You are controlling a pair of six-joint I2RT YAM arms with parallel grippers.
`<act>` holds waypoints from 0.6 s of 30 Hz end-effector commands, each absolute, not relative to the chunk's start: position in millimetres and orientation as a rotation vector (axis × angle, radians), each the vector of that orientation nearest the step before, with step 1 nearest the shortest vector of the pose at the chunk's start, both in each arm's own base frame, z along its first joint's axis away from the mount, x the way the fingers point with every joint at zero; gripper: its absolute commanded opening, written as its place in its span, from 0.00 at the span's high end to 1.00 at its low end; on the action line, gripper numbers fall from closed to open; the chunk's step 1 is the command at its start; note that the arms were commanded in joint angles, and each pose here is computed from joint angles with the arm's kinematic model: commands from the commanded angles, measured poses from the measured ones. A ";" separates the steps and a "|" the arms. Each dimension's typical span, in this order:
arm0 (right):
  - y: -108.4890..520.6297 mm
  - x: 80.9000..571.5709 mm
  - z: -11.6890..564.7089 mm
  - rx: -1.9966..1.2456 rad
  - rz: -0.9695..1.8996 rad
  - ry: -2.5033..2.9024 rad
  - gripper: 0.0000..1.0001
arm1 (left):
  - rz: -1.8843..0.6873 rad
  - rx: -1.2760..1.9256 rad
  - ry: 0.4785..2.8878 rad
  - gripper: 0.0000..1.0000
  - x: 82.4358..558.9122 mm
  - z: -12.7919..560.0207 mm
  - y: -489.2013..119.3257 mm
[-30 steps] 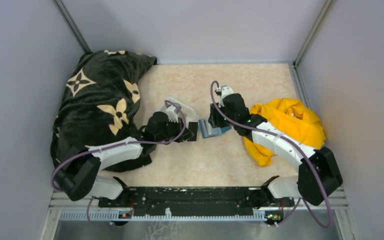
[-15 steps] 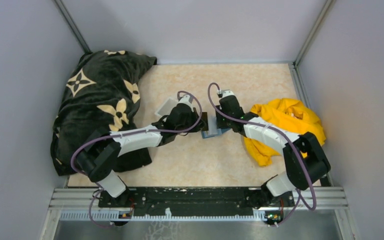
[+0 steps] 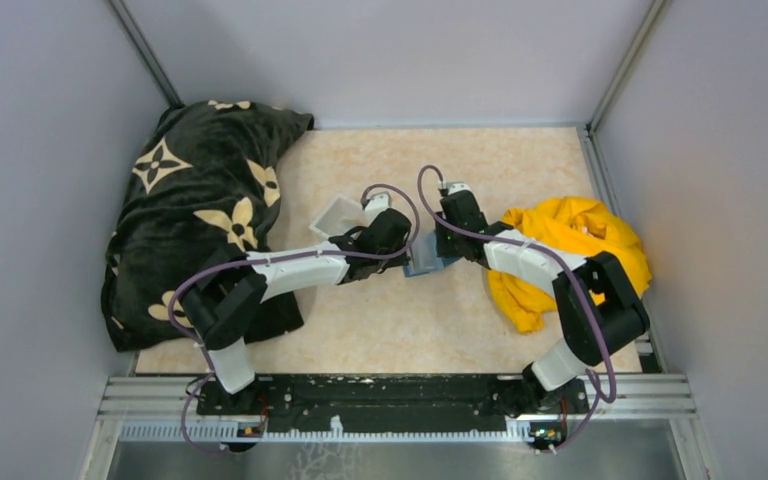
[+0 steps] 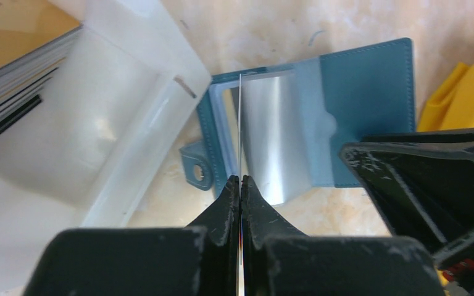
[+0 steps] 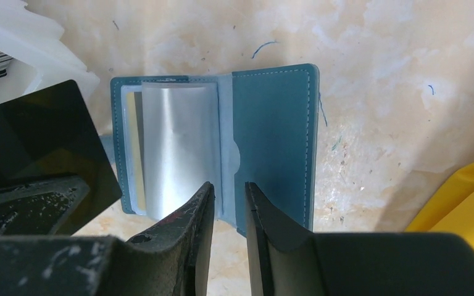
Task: Put the credit cards into the card holder
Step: Insert the credit card into the card holder.
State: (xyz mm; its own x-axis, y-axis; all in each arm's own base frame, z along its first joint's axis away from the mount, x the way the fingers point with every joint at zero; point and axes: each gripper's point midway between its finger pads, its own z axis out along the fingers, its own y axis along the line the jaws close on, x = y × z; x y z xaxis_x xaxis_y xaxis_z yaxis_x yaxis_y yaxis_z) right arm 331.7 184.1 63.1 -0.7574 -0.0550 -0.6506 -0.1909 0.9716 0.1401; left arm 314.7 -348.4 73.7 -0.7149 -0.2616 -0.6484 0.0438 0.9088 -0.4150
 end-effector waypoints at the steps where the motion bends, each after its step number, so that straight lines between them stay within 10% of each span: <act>1: 192.4 356.2 86.0 -0.129 0.311 2.339 0.75 | -0.425 -0.192 2.304 1.00 318.2 76.4 -333.1; 18: 195.6 357.4 80.0 -0.136 0.322 2.360 0.76 | -0.463 -0.224 2.362 1.00 317.0 55.2 -317.1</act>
State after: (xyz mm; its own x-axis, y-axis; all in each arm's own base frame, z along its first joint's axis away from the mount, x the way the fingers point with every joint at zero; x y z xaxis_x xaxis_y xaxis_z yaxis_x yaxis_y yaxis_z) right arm 337.6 185.2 58.7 -0.7644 -0.0414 -0.6434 -0.1847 0.9702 0.1570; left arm 318.4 -319.2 57.6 -0.7217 -0.2543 -0.6438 -0.0252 0.9391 -0.3427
